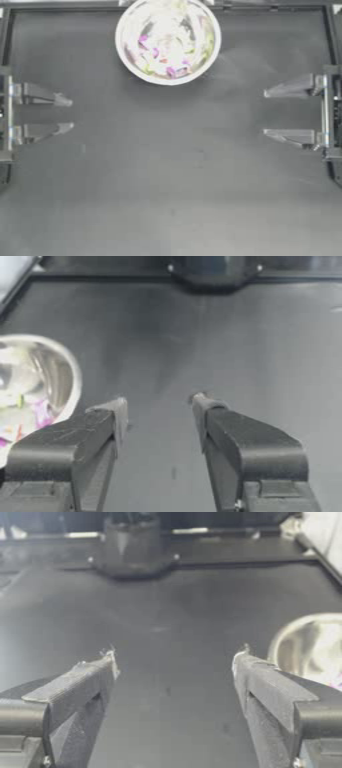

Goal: Put candies in bowl

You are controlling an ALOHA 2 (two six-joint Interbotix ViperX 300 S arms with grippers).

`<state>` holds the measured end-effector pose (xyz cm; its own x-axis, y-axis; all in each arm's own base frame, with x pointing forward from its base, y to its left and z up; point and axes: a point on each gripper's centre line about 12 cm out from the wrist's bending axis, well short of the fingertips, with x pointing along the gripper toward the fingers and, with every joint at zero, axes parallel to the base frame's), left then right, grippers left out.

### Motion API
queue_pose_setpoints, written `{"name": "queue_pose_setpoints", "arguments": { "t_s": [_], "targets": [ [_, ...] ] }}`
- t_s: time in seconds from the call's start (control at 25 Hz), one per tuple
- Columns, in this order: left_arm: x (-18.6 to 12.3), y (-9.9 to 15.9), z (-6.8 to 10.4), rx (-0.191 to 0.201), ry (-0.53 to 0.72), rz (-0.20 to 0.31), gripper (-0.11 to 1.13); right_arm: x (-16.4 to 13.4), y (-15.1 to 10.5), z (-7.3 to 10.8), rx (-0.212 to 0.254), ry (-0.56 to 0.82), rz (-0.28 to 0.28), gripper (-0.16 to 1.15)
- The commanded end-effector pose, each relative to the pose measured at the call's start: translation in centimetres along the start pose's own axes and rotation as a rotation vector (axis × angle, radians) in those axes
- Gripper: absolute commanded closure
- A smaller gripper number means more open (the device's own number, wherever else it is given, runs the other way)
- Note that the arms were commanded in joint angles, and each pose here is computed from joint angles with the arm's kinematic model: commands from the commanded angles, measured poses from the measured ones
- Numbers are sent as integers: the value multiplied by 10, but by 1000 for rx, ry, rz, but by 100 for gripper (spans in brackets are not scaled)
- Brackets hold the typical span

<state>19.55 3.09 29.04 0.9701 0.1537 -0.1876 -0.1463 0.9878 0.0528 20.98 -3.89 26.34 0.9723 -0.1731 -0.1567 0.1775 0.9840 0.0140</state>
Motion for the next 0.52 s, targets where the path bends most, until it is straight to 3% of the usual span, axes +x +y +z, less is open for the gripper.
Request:
{"name": "queue_pose_setpoints", "arguments": {
  "t_s": [0.04,0.52],
  "targets": [
    [-3,0,2,-2,-15,1,20,1,0,5,-3,-12,-1,-1],
    [-15,0,-4,-2,-32,2,20,-7,0,4,6,-34,-2,-1]
  ]
}}
